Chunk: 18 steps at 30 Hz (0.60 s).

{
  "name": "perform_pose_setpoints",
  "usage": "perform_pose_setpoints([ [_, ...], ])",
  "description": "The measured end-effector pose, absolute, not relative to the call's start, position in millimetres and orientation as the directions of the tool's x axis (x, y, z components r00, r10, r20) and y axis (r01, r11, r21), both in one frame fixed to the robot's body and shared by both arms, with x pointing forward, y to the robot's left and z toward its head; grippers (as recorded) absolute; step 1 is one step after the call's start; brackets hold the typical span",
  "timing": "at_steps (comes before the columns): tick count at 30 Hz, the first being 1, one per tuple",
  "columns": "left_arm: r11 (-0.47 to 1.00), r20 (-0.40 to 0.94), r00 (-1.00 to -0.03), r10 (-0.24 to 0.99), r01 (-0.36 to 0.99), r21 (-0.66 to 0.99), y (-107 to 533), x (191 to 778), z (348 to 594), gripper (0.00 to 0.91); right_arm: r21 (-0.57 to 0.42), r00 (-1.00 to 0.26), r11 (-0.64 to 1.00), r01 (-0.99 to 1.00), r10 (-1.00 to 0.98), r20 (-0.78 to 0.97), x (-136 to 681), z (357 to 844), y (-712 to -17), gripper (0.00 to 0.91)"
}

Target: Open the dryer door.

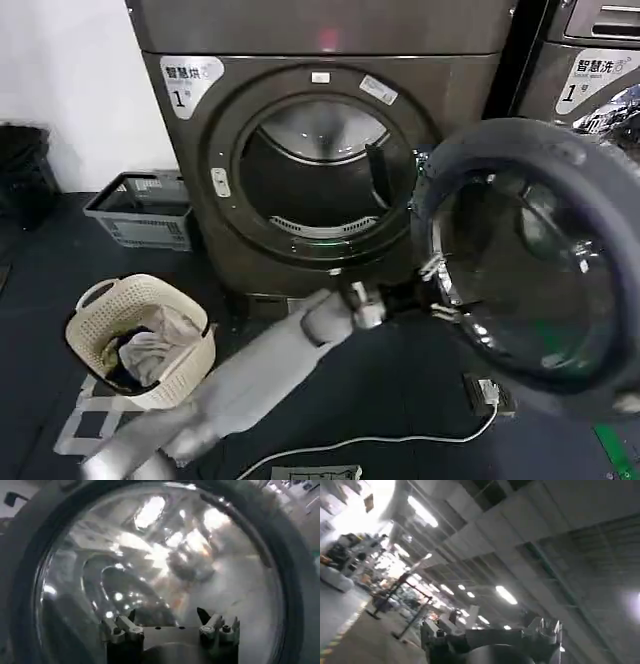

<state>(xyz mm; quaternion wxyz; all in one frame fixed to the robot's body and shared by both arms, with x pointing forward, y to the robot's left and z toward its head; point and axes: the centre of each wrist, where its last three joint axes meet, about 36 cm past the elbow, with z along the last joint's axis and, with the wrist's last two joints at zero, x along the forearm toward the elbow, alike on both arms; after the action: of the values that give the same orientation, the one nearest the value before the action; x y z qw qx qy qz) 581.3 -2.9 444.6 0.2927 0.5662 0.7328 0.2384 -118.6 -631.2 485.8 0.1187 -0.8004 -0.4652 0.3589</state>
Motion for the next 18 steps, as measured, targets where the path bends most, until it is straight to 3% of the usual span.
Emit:
perform_pose_setpoints([
  [18, 0.232, -0.133, -0.193, 0.972, 0.708, 0.667, -54.8, 603.4, 454.6, 0.907, -0.521, 0.299, -0.556, 0.647, 0.814, -0.497, -143.9, 487.7, -648.9, 0.907],
])
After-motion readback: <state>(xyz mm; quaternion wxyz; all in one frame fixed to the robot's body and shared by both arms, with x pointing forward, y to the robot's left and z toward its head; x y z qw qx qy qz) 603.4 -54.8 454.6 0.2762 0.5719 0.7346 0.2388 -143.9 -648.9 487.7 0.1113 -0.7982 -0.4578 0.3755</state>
